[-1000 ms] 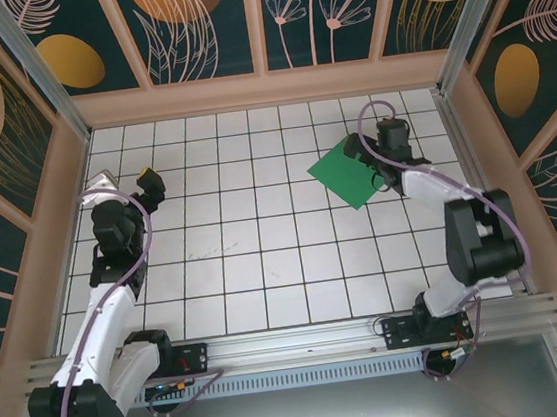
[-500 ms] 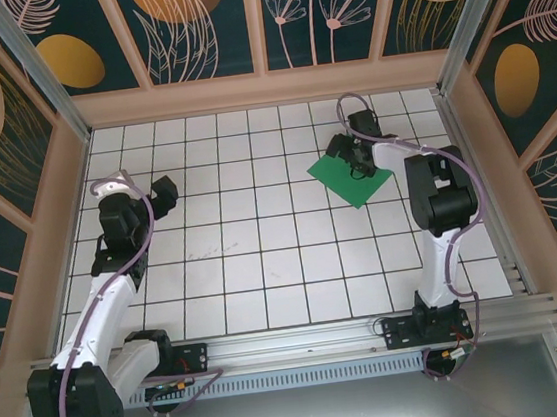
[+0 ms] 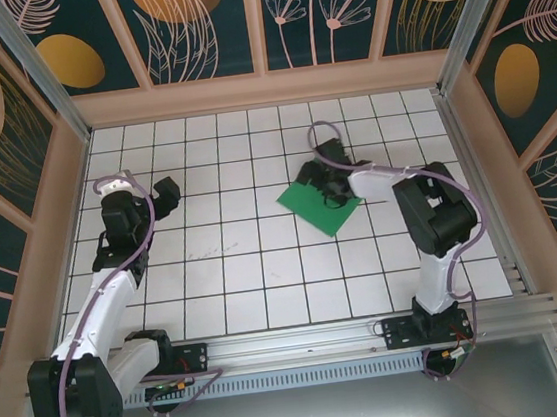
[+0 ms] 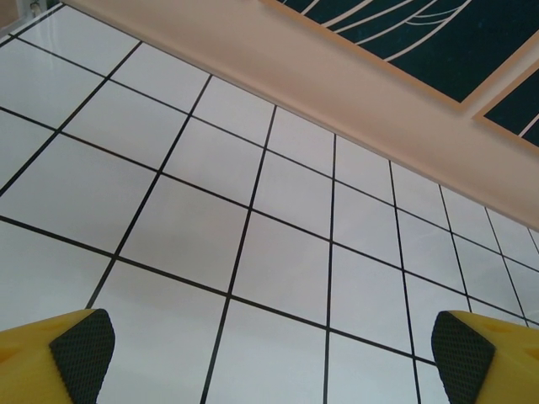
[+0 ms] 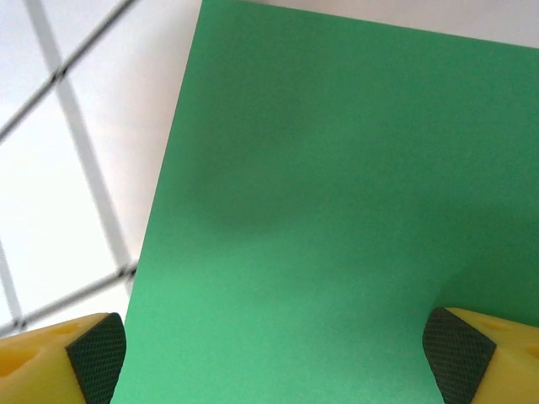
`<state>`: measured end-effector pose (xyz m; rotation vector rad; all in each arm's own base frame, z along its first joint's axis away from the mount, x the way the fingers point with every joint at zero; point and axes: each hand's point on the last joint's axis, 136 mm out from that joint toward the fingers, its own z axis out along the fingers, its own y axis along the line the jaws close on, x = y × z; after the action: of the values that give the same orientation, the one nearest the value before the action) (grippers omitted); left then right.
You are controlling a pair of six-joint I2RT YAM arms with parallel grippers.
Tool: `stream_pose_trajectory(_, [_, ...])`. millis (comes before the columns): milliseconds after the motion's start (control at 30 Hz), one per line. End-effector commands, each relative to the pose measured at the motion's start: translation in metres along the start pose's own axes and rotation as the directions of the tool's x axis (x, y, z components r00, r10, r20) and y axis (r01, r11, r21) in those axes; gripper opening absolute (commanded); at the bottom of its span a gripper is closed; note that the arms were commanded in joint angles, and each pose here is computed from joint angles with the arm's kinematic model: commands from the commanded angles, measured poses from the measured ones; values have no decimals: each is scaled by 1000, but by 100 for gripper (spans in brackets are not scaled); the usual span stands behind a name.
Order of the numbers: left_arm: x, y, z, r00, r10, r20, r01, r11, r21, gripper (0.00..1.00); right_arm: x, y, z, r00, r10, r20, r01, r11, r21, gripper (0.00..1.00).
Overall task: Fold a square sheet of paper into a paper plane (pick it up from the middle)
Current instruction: Move the square sheet of paper to the center of the table.
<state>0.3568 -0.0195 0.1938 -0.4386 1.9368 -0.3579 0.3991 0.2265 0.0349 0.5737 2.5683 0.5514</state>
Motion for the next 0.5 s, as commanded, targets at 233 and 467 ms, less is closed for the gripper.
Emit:
stream_pose_trajectory(233, [-9,-7,-1,1000,-20,5,19,999,29,99,34,56,-9,983,-159,-94,162,986,33,95])
stream_pose_trajectory(467, [-10,-8,-1,1000,-19,6,19,999,33,98,19,80,29,944,-295,-146,300,954,11,93])
